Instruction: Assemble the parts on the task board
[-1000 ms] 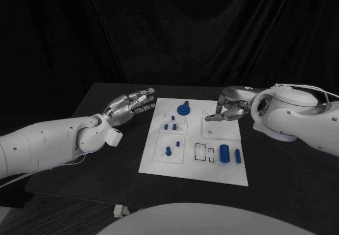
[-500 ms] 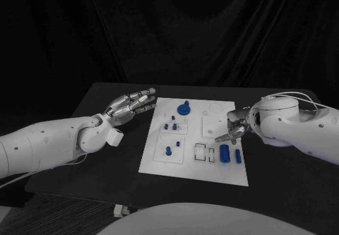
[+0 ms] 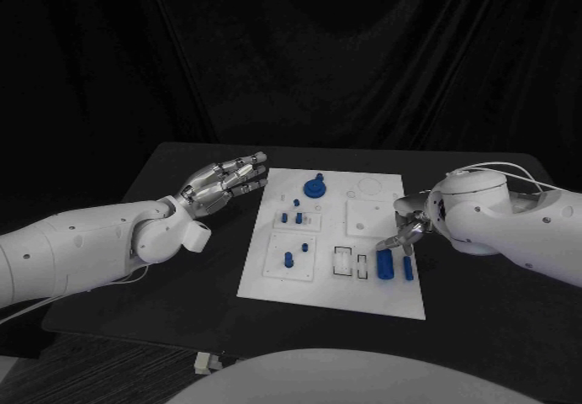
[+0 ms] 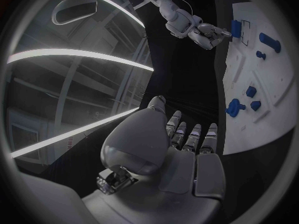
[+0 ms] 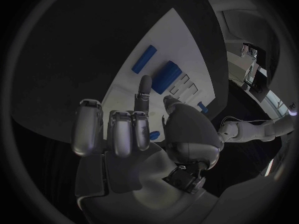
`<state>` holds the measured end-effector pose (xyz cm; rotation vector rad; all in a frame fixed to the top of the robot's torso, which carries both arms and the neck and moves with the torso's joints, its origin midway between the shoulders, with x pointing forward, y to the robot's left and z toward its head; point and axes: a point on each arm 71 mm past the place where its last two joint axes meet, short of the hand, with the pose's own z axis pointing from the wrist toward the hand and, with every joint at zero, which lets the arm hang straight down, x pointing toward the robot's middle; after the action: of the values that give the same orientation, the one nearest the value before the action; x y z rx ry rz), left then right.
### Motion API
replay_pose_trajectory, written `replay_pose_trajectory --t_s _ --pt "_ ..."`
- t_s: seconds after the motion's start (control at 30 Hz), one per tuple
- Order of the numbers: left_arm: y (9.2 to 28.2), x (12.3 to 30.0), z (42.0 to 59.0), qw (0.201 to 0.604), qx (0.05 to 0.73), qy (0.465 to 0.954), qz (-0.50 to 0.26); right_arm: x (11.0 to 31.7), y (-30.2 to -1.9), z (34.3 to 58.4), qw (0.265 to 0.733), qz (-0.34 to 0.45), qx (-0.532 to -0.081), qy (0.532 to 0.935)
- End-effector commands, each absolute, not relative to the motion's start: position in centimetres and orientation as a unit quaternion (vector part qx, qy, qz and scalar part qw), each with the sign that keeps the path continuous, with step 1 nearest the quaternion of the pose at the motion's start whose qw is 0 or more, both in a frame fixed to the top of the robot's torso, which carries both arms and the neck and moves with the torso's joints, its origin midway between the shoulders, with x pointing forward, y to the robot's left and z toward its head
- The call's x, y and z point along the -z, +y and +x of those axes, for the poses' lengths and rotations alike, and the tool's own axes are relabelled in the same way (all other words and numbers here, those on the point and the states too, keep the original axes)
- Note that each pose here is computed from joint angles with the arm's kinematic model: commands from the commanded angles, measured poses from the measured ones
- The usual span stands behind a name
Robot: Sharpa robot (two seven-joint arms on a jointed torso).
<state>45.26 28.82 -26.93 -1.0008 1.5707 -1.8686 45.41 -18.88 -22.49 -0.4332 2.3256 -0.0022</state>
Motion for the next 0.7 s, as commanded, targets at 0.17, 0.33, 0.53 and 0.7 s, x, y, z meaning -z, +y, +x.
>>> replay_pose_trajectory --t_s 0.17,0.33,0.53,0.7 --pt "28.7 26.9 45.2 0.242 0.691 0.574 -0.366 22.8 -19.3 45.5 0.399 -0.149 0.006 0.905" --pt "28.7 27.0 45.2 0.241 0.69 0.575 -0.366 23.2 -19.2 45.5 0.407 -0.14 -0.001 0.903" --pt "28.6 27.0 45.2 0.239 0.689 0.577 -0.367 23.6 -19.2 45.4 0.415 -0.124 -0.012 0.901" --pt "28.6 27.1 45.2 0.236 0.688 0.579 -0.367 23.8 -19.3 45.4 0.421 -0.112 -0.019 0.9"
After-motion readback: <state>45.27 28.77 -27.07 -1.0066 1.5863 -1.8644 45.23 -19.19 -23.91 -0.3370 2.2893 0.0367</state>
